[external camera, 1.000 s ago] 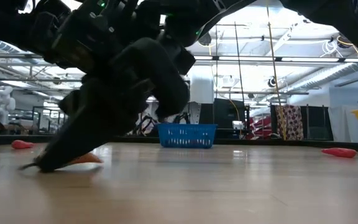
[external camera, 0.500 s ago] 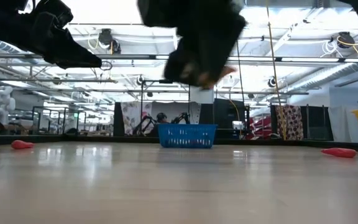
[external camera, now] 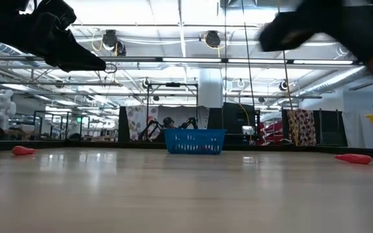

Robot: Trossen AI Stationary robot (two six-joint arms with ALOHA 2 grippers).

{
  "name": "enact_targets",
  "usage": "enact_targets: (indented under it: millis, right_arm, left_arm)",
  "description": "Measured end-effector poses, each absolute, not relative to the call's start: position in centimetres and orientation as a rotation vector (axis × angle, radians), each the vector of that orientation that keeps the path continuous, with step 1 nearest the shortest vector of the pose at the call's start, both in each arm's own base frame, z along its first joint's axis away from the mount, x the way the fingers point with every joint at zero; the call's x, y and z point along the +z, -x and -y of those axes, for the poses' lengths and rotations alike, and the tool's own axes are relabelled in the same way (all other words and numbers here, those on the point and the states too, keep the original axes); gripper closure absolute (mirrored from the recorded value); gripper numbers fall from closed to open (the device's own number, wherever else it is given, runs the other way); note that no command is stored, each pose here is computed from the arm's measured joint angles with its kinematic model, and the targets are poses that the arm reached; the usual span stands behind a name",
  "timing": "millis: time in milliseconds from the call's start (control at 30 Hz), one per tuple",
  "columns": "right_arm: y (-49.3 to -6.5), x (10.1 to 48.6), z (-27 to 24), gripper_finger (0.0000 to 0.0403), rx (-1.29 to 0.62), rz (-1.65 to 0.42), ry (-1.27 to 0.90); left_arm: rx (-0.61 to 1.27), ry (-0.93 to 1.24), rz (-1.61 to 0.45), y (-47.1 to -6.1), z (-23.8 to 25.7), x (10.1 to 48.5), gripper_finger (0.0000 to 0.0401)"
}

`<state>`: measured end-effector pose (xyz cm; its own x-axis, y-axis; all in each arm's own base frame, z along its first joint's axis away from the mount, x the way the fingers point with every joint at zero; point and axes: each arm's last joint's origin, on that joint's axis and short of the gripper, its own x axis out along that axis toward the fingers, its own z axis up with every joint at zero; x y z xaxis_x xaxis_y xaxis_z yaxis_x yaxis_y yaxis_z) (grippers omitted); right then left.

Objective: Sort produce into baskets
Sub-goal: Put the yellow chili pepper into the yellow bin

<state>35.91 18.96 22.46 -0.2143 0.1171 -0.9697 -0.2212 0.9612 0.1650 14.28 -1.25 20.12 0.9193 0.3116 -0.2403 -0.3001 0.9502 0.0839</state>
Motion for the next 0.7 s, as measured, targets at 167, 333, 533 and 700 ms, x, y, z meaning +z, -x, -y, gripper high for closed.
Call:
enact_targets:
  millis: [167,333,533,700]
  right_arm:
    - [-33.0,20.8,-21.6,0.0358,0.231,-1.863,0.116]
    - [-30.6,19.3,-22.7,0.0358,0.142,-1.911,0.172]
    - [-29.5,19.1,-22.3,0.0357,0.065,-1.906,0.184]
    - [-29.6,19.2,-22.2,0.0351,0.048,-1.89,0.192]
  left_arm:
    - [0.314,-0.046,-0.254,-14.3,1.3,20.1,0.0256]
    - [0.314,-0.043,-0.251,-14.3,1.3,20.2,0.0256]
    - [0.317,-0.019,-0.246,-14.3,1.3,20.2,0.0256]
    - [0.316,-0.018,-0.243,-14.3,1.3,20.2,0.0256]
